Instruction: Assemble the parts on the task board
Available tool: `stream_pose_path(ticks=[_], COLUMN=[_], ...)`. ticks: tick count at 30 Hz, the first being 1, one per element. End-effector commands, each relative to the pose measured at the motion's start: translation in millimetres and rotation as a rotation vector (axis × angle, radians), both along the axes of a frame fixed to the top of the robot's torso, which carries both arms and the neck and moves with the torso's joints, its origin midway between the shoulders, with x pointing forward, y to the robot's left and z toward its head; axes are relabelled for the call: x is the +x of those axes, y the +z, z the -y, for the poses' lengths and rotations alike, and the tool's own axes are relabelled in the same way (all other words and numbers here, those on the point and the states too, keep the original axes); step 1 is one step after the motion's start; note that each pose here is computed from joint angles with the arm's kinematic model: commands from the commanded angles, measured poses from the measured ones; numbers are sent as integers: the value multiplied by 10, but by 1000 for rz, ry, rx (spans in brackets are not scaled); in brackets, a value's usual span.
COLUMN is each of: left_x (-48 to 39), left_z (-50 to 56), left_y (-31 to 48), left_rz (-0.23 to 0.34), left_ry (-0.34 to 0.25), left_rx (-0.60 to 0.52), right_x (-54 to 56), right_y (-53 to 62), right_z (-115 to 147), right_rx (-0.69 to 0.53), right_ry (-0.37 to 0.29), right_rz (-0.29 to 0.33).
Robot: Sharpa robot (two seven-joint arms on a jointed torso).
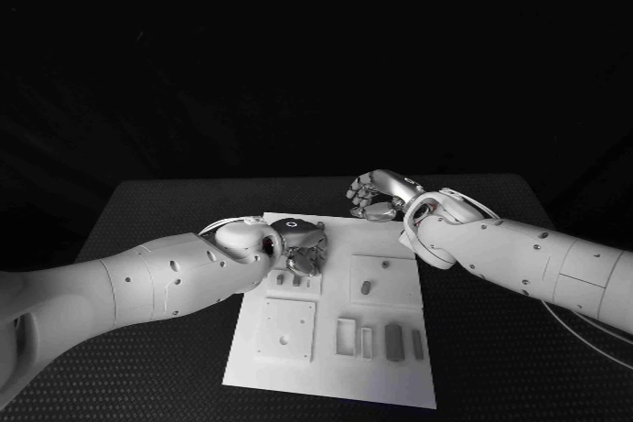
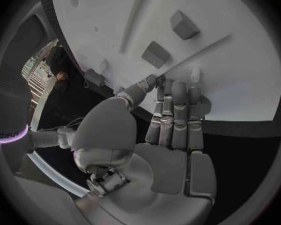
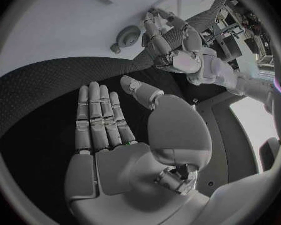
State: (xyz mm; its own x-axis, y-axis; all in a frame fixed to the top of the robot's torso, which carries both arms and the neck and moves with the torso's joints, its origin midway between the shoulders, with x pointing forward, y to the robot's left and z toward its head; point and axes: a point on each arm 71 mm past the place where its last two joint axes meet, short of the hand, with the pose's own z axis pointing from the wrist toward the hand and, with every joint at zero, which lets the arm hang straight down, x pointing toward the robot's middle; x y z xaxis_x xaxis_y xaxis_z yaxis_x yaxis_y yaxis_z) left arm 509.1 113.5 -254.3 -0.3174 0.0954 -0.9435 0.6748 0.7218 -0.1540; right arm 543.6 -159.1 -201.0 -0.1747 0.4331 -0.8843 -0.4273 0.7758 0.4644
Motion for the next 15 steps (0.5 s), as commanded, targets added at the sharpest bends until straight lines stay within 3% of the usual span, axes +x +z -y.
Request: stream_pose_path(ticks=[1,15], left_x=[4,32], left_z=[-12,-50], left_y=[-18,-17], left_rz=[4,11], left_ry=[11,32], left_rx=[0,2], right_x=[-1,0], right_y=[0,-2], right_z=[-5,-6], right_rx=[-2,-3], right_ry=[7,7], right_rz=[-4,-6])
